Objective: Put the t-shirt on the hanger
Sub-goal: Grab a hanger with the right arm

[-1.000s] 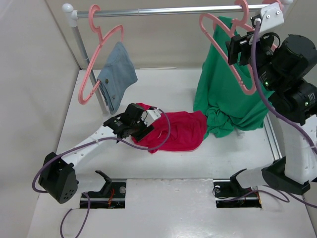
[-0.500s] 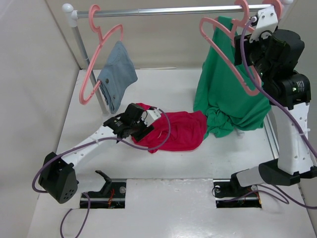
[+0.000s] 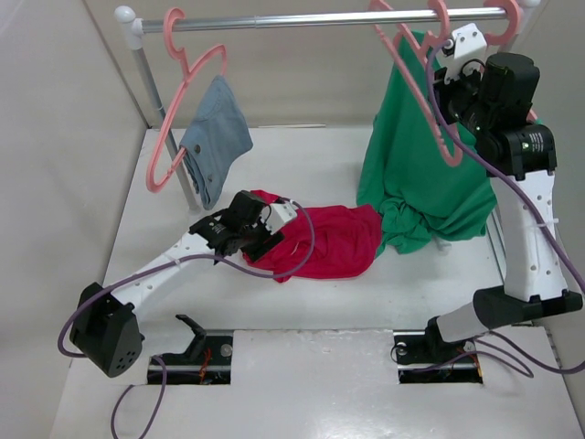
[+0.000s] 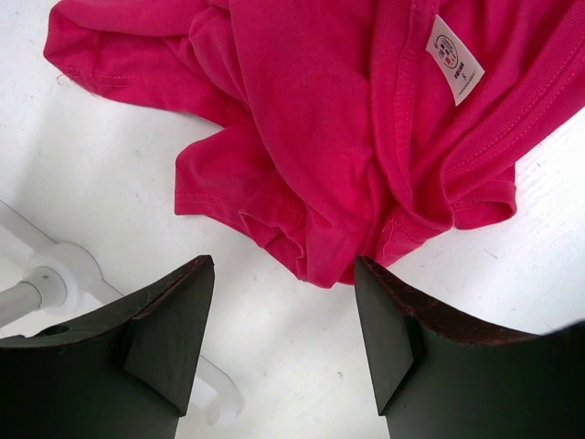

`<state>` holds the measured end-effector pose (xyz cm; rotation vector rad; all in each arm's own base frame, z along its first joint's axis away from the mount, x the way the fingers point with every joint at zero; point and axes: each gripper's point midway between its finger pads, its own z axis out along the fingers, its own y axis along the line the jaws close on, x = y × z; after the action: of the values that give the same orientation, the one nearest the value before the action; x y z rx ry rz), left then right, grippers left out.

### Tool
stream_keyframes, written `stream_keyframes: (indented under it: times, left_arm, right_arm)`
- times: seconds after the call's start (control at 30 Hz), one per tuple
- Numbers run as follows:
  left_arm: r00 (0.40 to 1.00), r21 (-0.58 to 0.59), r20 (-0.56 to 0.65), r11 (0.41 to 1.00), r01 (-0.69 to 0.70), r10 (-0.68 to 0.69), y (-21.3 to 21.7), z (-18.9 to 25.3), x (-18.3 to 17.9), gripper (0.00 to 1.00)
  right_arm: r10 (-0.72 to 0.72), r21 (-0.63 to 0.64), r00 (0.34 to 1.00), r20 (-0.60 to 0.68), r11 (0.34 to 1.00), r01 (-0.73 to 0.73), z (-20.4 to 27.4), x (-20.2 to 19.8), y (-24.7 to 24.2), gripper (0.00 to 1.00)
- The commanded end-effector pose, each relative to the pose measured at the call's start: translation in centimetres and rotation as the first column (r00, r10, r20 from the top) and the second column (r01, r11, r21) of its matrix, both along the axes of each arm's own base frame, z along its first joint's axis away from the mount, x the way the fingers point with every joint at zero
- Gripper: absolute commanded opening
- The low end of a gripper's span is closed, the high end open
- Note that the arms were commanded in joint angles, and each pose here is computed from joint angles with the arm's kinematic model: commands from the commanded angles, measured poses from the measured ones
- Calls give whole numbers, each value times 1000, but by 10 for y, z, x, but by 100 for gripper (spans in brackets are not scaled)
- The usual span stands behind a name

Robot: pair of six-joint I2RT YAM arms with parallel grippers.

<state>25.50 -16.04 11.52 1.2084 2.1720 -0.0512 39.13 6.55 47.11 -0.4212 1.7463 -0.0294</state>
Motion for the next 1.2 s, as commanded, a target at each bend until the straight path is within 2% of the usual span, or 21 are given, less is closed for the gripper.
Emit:
stream_keyframes:
  times: [0.0, 0.07, 0.27, 0.4, 0.47, 0.5, 0.53, 0.57, 0.63, 0.73, 0.8, 0.93, 1.0, 1.1, 1.17]
  left_arm:
    - [1000, -20, 5, 1000, 23, -23, -2, 6, -5, 60]
    - [1000, -20, 5, 1000, 23, -23, -3, 7, -3, 60]
    - [999, -9, 1, 999, 47, -47, -3, 9, -5, 60]
    - [995, -48, 17, 994, 97, -96, -11, 25, -7, 58]
    - [989, -73, 16, 987, 145, -145, -17, 30, -12, 54]
    - [984, -100, 15, 979, 177, -177, -22, 33, -16, 49]
    - [979, -109, 11, 973, 203, -202, -24, 35, -21, 48]
    - [972, -108, -22, 967, 230, -234, -23, 28, -29, 41]
    - [937, -104, -45, 935, 340, -345, -24, 20, -46, 36]
    - [900, -113, -95, 903, 415, -426, -23, 4, -63, 37]
    - [898, -108, -117, 904, 413, -425, -23, -4, -63, 41]
    - [883, -98, -163, 898, 429, -439, -33, -17, -59, 55]
    - [877, -69, -203, 900, 430, -435, -38, -32, -60, 58]
    - [886, -30, -215, 909, 415, -411, -44, -47, -52, 59]
    - [910, 8, -182, 925, 381, -373, -41, -53, -41, 49]
  right_arm:
    - [38, 4, 997, 64, 999, -38, 17, -8, 3, 6]
    - [61, 0, 994, 90, 998, -61, 22, -9, 6, 0]
    - [237, -85, 958, 159, 970, -226, 41, -28, 27, 0]
    - [376, -103, 910, 177, 926, -362, 45, -44, 48, 0]
    - [431, -103, 888, 159, 902, -419, 34, -49, 60, 0]
    - [471, -136, 863, 181, 881, -453, 37, -56, 66, 0]
    - [482, -146, 857, 183, 875, -461, 34, -58, 69, 0]
    - [514, -143, 839, 181, 857, -494, 30, -63, 76, 0]
    - [552, -134, 818, 162, 833, -536, 15, -69, 86, 0]
    - [585, -122, 804, 108, 810, -573, -10, -77, 95, 0]
    - [585, -113, 806, 82, 810, -576, -24, -81, 94, 0]
    - [556, -91, 831, -6, 827, -554, -66, -90, 85, 0]
    - [546, -61, 834, -78, 832, -551, -96, -98, 81, 0]
    - [532, -27, 834, -147, 841, -541, -129, -109, 77, 0]
    - [536, -5, 827, -172, 839, -545, -142, -115, 78, 0]
